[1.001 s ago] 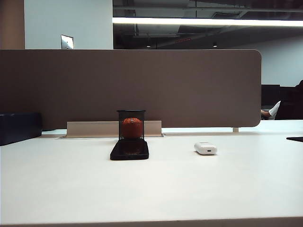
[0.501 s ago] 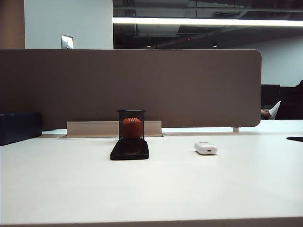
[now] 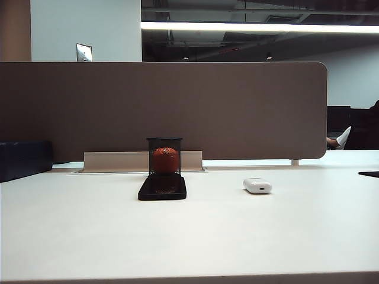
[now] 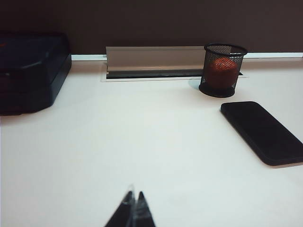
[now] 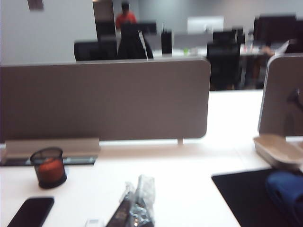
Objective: Find the wireless headphone case on the desktop and place it on the left side of the phone.
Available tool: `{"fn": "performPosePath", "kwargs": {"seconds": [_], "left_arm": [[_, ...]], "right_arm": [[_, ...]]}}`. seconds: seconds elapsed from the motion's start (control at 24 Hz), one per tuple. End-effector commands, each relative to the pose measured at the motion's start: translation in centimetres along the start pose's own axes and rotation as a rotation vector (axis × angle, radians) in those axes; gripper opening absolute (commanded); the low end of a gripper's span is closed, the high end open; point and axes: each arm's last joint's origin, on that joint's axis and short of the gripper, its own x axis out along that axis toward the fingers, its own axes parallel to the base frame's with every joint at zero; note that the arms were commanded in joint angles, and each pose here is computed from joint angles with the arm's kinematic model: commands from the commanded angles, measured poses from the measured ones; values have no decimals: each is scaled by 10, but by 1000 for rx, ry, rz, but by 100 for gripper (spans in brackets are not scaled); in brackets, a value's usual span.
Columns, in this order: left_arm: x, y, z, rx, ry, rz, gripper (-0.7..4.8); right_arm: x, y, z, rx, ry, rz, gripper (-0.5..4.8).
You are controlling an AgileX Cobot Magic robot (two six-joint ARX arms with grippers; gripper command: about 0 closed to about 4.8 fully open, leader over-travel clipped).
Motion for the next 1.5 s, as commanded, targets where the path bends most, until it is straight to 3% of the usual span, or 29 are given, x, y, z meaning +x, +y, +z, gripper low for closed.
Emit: {"fn": "performPosePath", "kwargs": {"seconds": [0.04,0.29,0.63,0.79,0.96,1.21,1.5], "left_arm": [[0,0,2,-2,-14,-2,-5],[0,-1,2,-2,-14,-22,-5],[0,-1,2,-2,-14,-22,-5],[0,-1,2,-2,-14,-22,-5],[0,-1,2,-2,-14,-22,-5],[0,-1,2,-2,-14,-21,-5],[0,-1,2,-2,-14,-21,-5]], "right_arm": [[0,2,28,15,146,-1,-6],[12,7,75,41,251,127,-6],[39,10,93,103,405,272,-6],[64,9,87,239,519,298,-6],[89,9,78,301,616,361,-5],[119,11,66,329,719,404,-4],[177,37,37,317,874,539,22]]}}
